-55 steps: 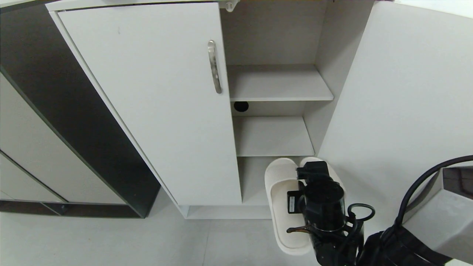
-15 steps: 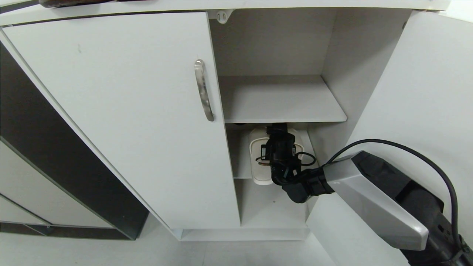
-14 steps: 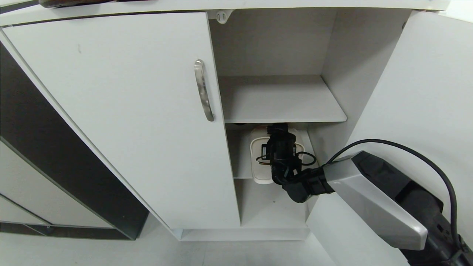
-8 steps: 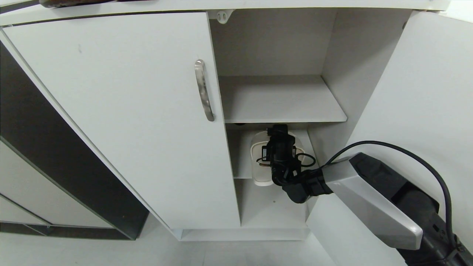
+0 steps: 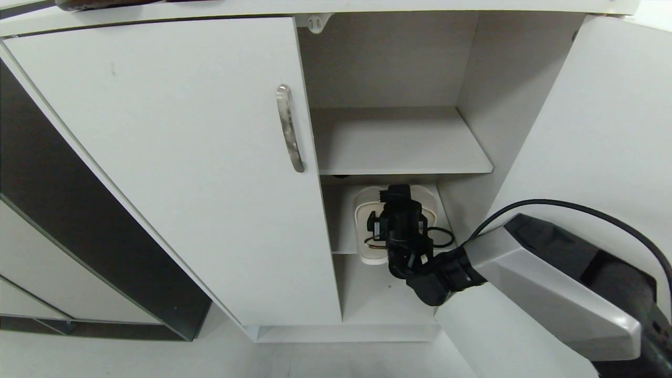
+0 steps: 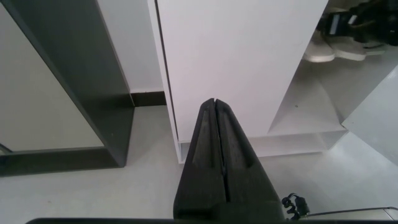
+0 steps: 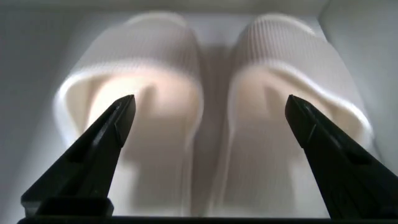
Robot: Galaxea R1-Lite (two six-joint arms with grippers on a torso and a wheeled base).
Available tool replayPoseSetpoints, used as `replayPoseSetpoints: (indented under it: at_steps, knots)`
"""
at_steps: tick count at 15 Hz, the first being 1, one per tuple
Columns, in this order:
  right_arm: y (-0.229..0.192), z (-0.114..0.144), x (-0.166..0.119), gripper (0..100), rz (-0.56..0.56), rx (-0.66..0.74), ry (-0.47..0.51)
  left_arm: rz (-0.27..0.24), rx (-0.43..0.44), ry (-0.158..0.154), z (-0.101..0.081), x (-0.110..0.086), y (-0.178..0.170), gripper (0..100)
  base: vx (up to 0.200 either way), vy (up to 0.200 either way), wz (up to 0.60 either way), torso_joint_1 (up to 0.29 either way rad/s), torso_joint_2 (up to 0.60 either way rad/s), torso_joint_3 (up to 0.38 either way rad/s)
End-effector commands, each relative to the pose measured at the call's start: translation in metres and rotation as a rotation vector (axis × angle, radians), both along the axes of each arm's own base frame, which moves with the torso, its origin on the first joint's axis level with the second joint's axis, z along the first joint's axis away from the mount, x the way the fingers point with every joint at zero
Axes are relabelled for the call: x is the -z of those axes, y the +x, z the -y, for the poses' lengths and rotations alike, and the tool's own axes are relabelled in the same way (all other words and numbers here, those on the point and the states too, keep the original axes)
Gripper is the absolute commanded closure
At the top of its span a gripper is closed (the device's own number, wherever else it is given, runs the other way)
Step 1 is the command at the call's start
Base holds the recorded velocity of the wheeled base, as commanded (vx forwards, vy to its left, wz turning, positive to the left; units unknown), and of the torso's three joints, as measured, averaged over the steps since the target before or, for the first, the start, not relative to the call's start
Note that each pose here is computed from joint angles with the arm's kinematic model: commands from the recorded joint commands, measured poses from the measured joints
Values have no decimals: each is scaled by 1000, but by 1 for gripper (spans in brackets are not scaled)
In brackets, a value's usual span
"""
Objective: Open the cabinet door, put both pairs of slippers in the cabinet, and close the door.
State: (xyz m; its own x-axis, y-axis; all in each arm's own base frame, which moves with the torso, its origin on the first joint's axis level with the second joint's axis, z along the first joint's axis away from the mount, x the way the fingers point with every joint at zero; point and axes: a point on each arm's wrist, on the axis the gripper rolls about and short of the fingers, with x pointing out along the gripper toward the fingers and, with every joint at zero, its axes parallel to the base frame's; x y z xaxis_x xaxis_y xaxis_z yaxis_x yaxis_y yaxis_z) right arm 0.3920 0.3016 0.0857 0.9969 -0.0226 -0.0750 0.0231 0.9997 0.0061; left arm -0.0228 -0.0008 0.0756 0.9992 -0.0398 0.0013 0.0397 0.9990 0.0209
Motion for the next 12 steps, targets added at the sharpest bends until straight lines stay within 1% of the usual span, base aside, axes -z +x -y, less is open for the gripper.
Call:
replayPoseSetpoints:
  at_steps: [1, 3, 5, 9, 12]
  knots:
    - [-57, 4, -34, 0, 11, -48, 9, -1, 0, 1, 0, 0, 0, 100, 0, 0, 0, 0, 0, 0]
    - [-101, 16, -30, 0, -21, -88, 5, -1, 0, 1, 0, 0, 0, 100, 0, 0, 0, 0, 0, 0]
    - [-128, 32, -24, 0, -51, -114, -3, -1, 0, -1, 0, 0, 0, 100, 0, 0, 0, 0, 0, 0]
    - [-129, 34, -29, 0, -41, -117, 7, -1, 3, 1, 0, 0, 0, 100, 0, 0, 0, 0, 0, 0]
    - [-132, 36, -30, 0, -42, -116, 4, -1, 3, 1, 0, 0, 0, 100, -200, 0, 0, 5, 6, 1]
